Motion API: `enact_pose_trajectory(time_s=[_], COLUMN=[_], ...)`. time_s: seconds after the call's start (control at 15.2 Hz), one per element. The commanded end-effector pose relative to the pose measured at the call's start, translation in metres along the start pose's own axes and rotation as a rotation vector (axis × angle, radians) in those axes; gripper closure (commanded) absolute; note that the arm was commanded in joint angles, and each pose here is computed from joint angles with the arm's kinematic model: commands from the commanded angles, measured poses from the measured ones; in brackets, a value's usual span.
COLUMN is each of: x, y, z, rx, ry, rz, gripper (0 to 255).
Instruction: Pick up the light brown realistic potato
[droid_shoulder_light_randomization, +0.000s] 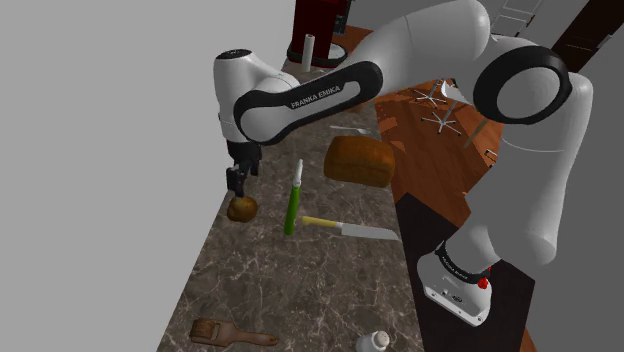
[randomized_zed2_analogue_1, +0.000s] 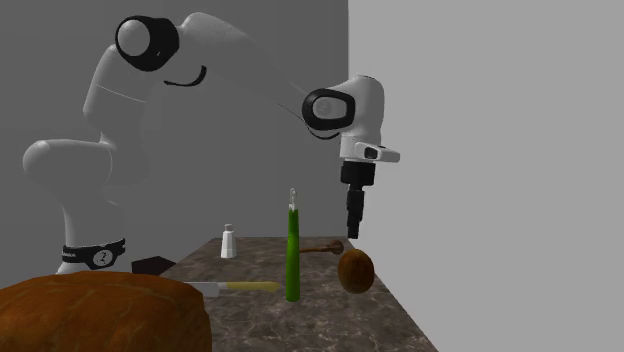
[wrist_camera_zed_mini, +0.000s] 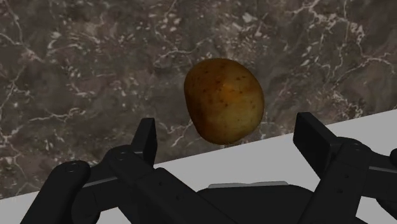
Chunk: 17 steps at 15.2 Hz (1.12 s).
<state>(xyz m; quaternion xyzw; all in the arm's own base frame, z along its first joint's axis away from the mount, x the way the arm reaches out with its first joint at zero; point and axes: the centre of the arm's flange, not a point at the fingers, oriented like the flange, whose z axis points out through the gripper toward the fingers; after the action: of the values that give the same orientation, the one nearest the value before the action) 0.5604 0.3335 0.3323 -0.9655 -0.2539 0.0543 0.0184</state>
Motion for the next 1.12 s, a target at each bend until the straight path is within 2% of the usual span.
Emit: enact_pose_trajectory(time_s=[0.0,0.53,0.66,0.73,1.06], x=[0.016,0.02,0.02,0.02,0.02], y=[-0.014,-0.012,-0.012,-0.012,-0.012], z=[0.017,0.057,0.057,0.058,0.057], rx=[0.007,0.007,0.007,0.007,0.008], ry=[-0.009,-0.009,-0.009,-0.009,-0.009], rz=[-0.02,-0.021,-0.021,-0.021,-0.021], gripper=[0,0,0,255,255])
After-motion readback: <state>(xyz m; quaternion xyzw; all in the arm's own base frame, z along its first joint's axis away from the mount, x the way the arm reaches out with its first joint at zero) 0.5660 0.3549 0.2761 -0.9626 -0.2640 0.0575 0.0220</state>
